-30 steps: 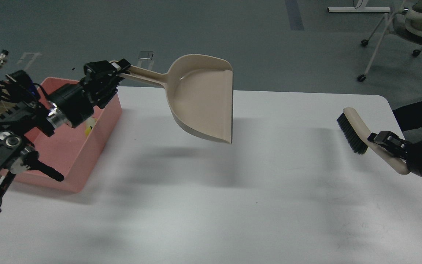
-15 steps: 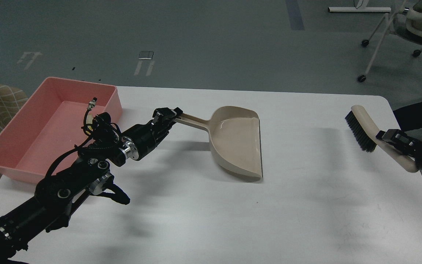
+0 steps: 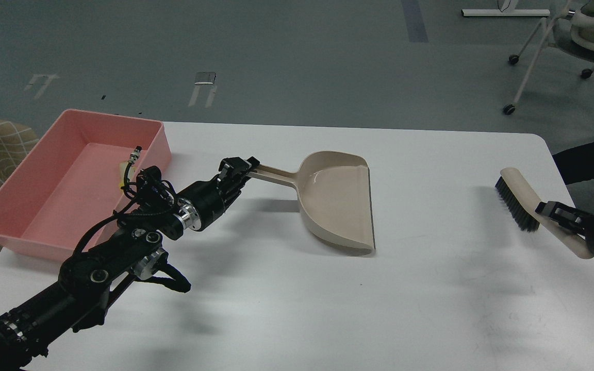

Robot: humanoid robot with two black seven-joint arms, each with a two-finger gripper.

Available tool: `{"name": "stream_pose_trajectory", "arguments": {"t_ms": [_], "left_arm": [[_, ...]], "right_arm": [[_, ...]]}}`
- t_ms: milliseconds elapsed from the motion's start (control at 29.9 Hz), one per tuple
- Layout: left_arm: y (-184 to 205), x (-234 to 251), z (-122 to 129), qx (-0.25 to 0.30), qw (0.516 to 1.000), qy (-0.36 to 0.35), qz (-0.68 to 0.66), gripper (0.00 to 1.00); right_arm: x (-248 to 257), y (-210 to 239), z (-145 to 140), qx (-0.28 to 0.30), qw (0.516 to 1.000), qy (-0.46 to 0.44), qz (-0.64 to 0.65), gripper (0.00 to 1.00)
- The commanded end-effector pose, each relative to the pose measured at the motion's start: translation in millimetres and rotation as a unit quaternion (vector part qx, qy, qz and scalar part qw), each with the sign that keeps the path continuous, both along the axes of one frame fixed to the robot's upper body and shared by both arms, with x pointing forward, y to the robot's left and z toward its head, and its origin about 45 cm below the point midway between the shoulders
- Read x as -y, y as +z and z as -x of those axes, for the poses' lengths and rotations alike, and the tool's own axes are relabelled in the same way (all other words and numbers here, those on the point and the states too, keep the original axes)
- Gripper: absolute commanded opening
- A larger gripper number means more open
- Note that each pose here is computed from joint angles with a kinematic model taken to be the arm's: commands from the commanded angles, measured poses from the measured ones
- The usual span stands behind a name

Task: Sweep and dump garbage into bin
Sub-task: 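Set the brush down on the table and release it with the right gripper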

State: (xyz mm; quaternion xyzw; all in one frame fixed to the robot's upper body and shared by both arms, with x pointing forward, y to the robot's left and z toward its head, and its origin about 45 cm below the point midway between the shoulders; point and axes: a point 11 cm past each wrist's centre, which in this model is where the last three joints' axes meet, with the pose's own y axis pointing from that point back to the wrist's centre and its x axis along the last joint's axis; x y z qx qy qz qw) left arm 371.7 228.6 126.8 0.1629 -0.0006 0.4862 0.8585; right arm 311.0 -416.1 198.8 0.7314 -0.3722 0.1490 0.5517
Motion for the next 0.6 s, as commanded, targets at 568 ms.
{"name": "stream_pose_trajectory", "arguments": {"t_ms": [568], "left_arm": [[13, -31, -5, 0.012, 1.0, 0.01, -0.02, 0.98]], "right_arm": [[-5, -13, 5, -0.014, 1.0, 0.0, -0.008, 0.21]]}}
